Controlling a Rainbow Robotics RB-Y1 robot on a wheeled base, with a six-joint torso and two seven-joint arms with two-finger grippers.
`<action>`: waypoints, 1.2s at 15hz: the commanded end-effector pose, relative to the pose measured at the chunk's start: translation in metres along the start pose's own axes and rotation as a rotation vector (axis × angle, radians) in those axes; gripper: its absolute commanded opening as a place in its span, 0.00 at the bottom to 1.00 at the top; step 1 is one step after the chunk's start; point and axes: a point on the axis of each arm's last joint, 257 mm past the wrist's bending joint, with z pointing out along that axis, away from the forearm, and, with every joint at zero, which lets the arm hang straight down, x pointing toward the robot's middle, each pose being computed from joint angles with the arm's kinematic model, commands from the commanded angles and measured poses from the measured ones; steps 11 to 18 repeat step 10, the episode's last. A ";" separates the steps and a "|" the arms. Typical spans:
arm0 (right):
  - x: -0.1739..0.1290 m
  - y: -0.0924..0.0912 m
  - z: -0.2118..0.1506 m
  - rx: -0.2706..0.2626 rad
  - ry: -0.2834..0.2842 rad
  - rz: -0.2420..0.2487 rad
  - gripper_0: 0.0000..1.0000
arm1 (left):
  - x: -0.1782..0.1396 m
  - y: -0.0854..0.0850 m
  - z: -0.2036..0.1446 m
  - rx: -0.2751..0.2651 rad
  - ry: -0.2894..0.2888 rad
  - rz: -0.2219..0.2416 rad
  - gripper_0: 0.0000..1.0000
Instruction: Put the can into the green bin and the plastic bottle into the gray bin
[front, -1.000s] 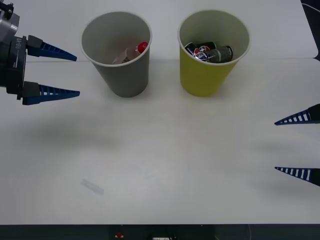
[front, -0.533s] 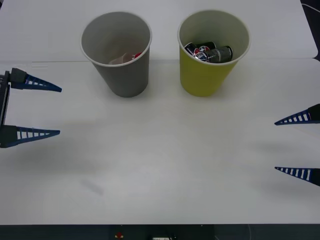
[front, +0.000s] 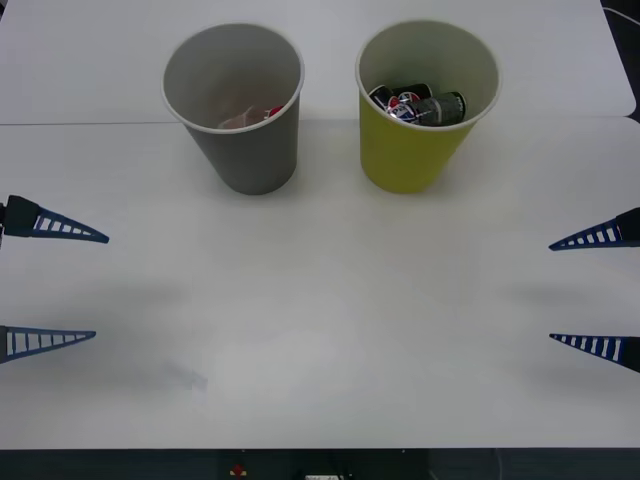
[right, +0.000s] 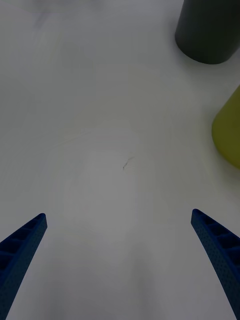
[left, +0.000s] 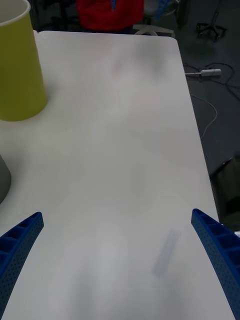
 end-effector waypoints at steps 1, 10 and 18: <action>0.000 0.000 0.000 0.000 0.000 0.000 1.00 | 0.001 -0.009 0.000 0.014 0.004 0.022 1.00; 0.000 0.000 0.000 0.000 0.000 0.000 1.00 | 0.004 -0.008 -0.002 0.011 0.023 0.088 1.00; 0.000 0.000 0.000 0.000 0.000 0.000 1.00 | 0.004 -0.008 -0.002 0.011 0.023 0.088 1.00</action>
